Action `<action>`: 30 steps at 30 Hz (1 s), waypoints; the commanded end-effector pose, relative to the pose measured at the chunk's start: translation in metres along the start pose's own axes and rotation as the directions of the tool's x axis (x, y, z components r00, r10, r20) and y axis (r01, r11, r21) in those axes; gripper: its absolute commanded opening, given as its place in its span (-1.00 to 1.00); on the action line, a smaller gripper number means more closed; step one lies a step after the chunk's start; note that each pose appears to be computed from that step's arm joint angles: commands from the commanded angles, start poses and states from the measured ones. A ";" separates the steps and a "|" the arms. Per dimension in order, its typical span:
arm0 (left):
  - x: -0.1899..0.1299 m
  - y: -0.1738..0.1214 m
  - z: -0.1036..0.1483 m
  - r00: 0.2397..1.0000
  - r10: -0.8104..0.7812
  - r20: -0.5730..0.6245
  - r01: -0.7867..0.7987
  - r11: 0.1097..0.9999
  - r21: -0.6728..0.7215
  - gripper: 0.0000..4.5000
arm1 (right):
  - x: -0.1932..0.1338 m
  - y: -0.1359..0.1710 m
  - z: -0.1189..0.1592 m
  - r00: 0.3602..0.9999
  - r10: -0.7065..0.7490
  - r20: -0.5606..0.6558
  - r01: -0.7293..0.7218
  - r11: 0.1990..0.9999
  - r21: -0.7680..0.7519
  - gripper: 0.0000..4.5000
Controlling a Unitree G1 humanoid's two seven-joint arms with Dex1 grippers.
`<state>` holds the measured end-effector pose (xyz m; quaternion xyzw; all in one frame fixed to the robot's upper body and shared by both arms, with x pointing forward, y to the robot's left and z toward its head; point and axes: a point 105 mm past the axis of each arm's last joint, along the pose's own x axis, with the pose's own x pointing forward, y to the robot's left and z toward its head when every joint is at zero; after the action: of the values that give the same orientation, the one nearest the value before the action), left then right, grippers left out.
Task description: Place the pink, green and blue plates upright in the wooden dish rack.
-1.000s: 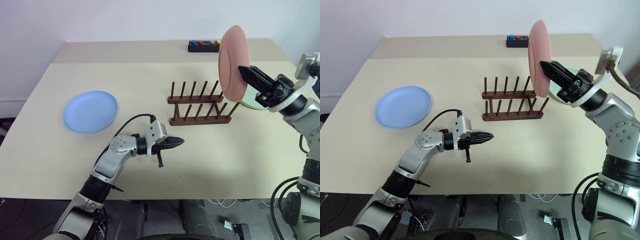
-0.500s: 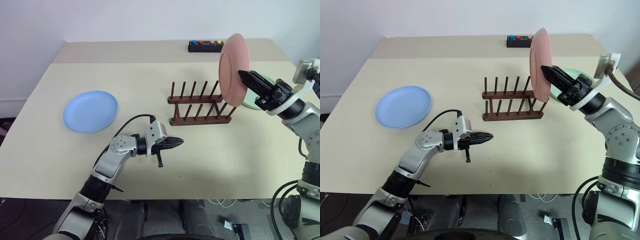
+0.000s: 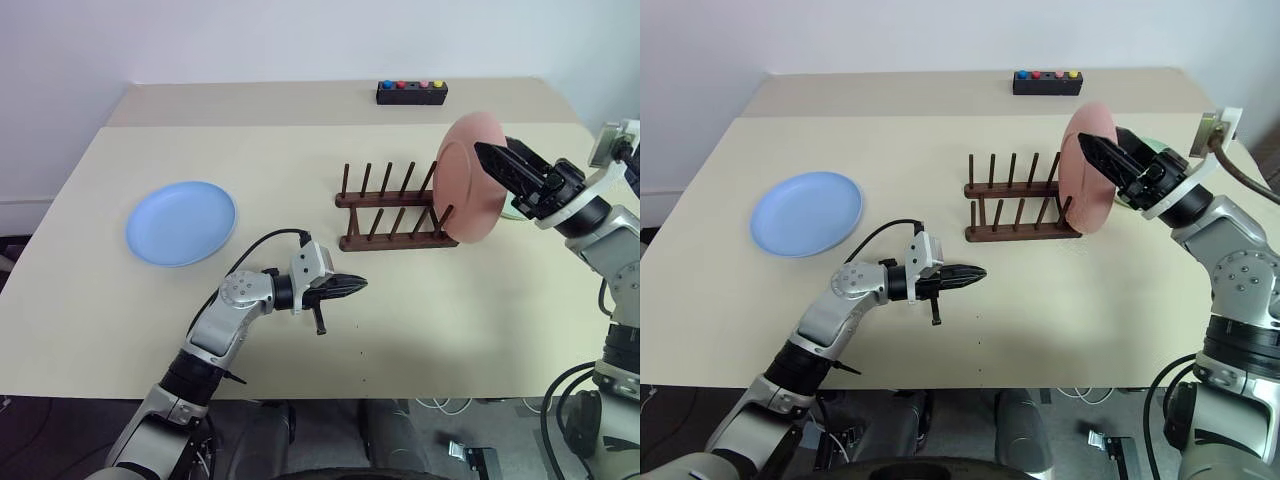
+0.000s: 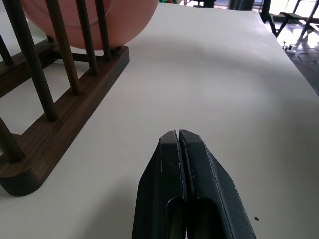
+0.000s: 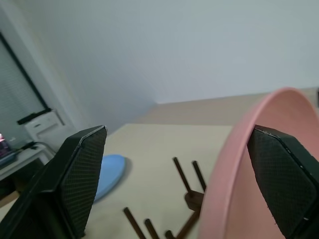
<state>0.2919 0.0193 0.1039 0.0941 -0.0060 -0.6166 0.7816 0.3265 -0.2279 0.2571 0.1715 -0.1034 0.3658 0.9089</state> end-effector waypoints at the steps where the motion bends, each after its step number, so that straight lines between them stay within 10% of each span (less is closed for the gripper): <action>1: 0.000 0.002 0.010 1.000 0.000 0.029 -0.001 0.999 0.036 -1.00 | -0.004 -0.002 0.021 0.998 -0.033 0.060 0.038 0.995 -0.087 0.97; 15: -0.002 0.001 0.014 0.998 0.008 0.058 -0.010 1.000 0.029 -1.00 | -0.060 -0.051 0.074 0.912 -0.372 0.170 0.409 0.843 -0.349 0.97; 24: 0.002 -0.003 0.015 0.998 -0.034 0.060 0.032 0.999 0.032 -1.00 | -0.091 -0.088 -0.017 0.780 -0.572 -0.255 0.176 0.591 -0.787 0.97; 30: 0.004 -0.002 0.020 0.996 -0.051 0.068 0.048 0.998 0.042 -1.00 | -0.081 -0.123 -0.052 0.686 -0.666 -0.292 -0.003 0.399 -0.917 0.97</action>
<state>0.2885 0.0120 0.1111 0.0858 -0.0187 -0.6359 0.7668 0.3519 -0.3411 0.1486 -0.3859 0.0921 0.1016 0.9123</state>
